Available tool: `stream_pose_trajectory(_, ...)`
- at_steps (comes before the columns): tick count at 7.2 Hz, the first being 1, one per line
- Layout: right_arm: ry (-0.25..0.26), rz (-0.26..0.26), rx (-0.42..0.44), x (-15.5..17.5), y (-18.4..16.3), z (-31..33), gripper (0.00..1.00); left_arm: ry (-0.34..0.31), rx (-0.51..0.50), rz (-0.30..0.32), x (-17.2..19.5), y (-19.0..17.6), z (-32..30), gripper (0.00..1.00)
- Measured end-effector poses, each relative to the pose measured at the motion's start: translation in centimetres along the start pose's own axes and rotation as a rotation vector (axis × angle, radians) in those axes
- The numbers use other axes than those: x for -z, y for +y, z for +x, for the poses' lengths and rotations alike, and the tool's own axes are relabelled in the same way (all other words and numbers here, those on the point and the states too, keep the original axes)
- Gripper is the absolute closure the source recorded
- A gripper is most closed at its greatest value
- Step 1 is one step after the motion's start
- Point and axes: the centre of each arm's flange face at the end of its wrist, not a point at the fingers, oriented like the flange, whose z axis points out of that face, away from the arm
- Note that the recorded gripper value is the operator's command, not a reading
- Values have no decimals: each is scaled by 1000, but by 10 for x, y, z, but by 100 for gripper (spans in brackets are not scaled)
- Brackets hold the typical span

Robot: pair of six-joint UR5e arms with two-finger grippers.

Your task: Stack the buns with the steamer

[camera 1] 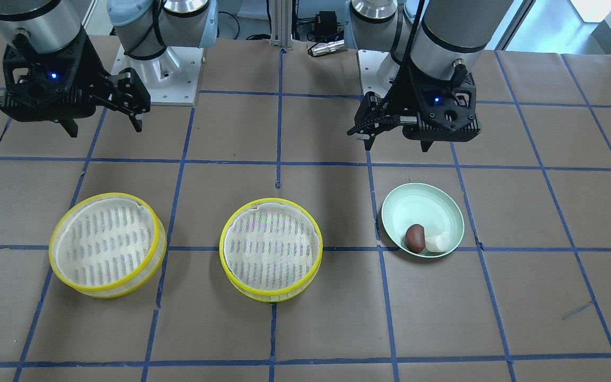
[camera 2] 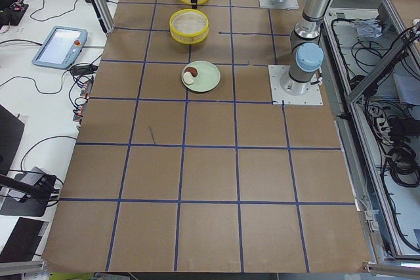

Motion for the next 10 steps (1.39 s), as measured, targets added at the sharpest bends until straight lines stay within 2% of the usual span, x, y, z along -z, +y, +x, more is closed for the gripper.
stream_pose_trajectory(1, -1, -1, -7, -1, -1, 6, 0, -3, -6, -17, -8, 0, -3, 0)
stream_pose_trajectory(3, -3, -21, -37, -16, -11, 55, 0, -3, -55, -53, -54, -12, -35, 0)
stream_pose_trajectory(5, -11, -46, -55, -67, -26, 119, 0, 15, -218, -66, -111, -40, -101, 0)
stream_pose_trajectory(9, -13, -25, 23, -179, -30, 217, 1, 57, -578, -132, -216, -86, -191, 2)
stream_pose_trajectory(10, -18, -19, 33, -209, -28, 233, 1, 66, -622, -152, -235, -90, -199, 2)
